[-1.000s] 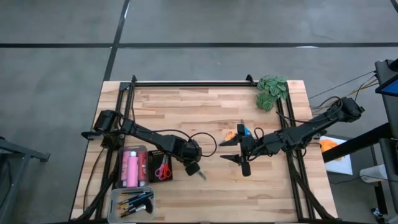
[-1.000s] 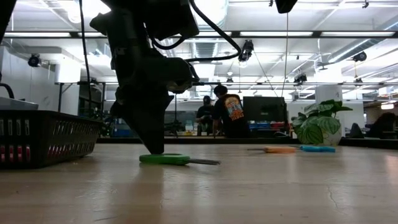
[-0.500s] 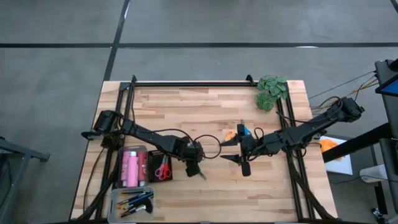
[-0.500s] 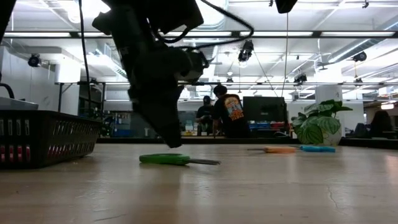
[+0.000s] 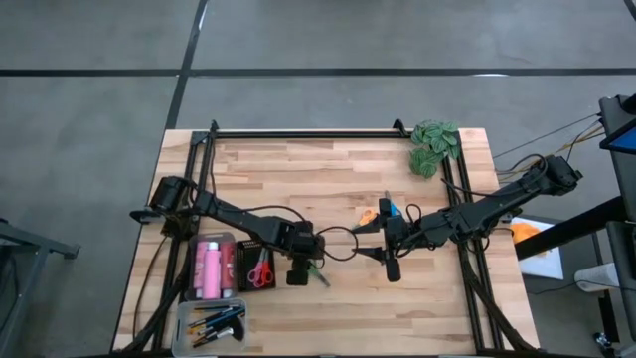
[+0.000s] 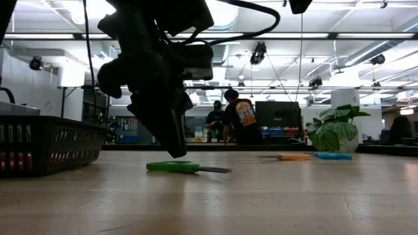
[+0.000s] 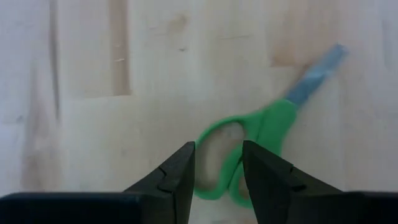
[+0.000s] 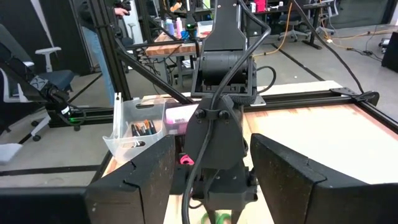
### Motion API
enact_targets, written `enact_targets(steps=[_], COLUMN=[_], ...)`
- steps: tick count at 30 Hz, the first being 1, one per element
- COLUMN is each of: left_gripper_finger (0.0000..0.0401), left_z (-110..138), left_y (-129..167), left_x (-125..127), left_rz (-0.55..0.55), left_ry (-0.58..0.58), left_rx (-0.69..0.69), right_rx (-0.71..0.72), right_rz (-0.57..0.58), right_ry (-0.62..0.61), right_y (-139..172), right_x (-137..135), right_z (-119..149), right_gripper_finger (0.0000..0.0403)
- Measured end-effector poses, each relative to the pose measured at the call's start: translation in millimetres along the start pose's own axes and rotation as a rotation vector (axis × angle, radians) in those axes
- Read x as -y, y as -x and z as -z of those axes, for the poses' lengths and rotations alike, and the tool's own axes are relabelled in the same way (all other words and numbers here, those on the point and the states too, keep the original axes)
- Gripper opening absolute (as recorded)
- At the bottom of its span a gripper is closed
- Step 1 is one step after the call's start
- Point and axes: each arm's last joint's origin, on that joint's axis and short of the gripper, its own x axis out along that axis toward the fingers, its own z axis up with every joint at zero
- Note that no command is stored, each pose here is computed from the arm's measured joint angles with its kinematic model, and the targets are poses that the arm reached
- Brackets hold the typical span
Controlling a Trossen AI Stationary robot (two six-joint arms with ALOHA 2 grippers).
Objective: Pick & Place Paint Supplies
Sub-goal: Put the green scissors into the black bin
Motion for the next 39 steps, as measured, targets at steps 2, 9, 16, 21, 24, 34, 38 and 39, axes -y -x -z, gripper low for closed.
enact_targets(steps=[2, 9, 16, 21, 24, 34, 38, 39], left_gripper_finger=[0.0136, 0.0136, 0.0136, 0.0136, 0.0136, 0.0119, 0.0076, 0.0062], left_z=[0, -5, 0, 11, 17, 23, 24, 24], left_y=[0, 0, -10, -18, -22, -25, -26, -26], left_x=[-1, -9, -21, -23, -25, -26, -27, -27], left_rz=[0.023, 0.033, 0.12, 0.138, 0.14, 0.146, 0.136, 0.132], left_ry=[-0.031, -0.079, -0.064, -0.082, -0.077, -0.045, -0.04, -0.035], left_rx=[-0.001, 0.032, 0.039, 0.072, 0.094, 0.089, 0.087, 0.088], right_rx=[0.0, 0.0, 0.0, 0.0, 0.0, 0.0, 0.0, 0.0], right_rz=[0.0, 0.0, 0.0, 0.0, 0.0, 0.0, 0.0, 0.0], right_ry=[0.0, 0.0, 0.0, 0.0, 0.0, 0.0, 0.0, 0.0], right_y=[0, 0, 0, 0, 0, 0, 0, 0], right_x=[0, 0, 0, 0, 0, 0, 0, 0], right_z=[0, 0, 0, 0, 0, 0, 0, 0], right_gripper_finger=[0.0209, 0.0209, 0.0209, 0.0209, 0.0209, 0.0209, 0.0209, 0.0209])
